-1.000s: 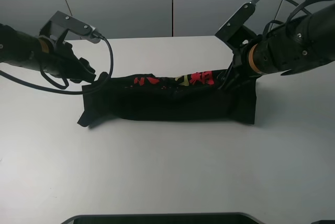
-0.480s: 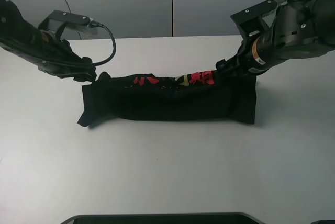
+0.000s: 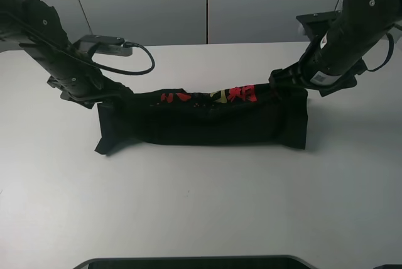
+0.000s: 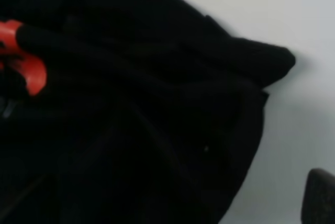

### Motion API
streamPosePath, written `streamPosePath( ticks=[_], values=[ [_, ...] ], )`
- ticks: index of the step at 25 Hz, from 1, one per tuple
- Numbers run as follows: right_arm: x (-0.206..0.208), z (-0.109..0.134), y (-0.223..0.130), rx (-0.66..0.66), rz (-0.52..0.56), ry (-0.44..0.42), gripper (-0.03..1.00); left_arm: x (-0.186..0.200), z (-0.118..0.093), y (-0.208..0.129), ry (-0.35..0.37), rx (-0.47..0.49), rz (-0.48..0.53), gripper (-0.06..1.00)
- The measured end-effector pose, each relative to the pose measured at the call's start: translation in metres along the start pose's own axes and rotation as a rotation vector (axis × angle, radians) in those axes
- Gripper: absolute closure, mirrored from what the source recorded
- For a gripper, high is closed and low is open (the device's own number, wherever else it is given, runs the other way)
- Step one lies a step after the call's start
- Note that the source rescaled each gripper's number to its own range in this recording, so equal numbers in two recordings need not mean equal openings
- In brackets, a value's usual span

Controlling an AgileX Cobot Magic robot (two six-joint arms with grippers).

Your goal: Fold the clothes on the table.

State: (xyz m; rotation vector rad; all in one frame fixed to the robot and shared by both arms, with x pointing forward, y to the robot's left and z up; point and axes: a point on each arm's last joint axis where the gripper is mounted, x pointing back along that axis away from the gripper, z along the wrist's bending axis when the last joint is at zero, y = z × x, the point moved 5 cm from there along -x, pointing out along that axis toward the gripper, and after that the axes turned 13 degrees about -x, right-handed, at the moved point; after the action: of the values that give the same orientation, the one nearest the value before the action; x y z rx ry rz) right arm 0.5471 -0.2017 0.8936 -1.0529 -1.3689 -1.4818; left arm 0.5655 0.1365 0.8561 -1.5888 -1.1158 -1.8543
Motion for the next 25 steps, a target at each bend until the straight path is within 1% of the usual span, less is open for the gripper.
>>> streamPosePath(
  ticks=[4, 8, 17, 25],
  values=[
    [-0.004, 0.0, -0.005, 0.007, 0.037, -0.002, -0.03, -0.014, 0.001, 0.003, -0.019, 0.022, 0.039, 0.03],
    [-0.016, 0.002, -0.009, -0.018, 0.087, 0.001, -0.03, -0.028, 0.005, 0.002, -0.033, 0.056, 0.075, 0.04],
    [-0.043, 0.011, 0.006, -0.024, 0.134, -0.008, -0.03, -0.031, 0.018, -0.001, -0.025, 0.09, 0.077, 0.04],
    [-0.068, 0.013, 0.002, -0.038, 0.179, -0.016, -0.03, -0.031, 0.024, -0.001, -0.016, 0.097, 0.067, 0.04]
  ],
)
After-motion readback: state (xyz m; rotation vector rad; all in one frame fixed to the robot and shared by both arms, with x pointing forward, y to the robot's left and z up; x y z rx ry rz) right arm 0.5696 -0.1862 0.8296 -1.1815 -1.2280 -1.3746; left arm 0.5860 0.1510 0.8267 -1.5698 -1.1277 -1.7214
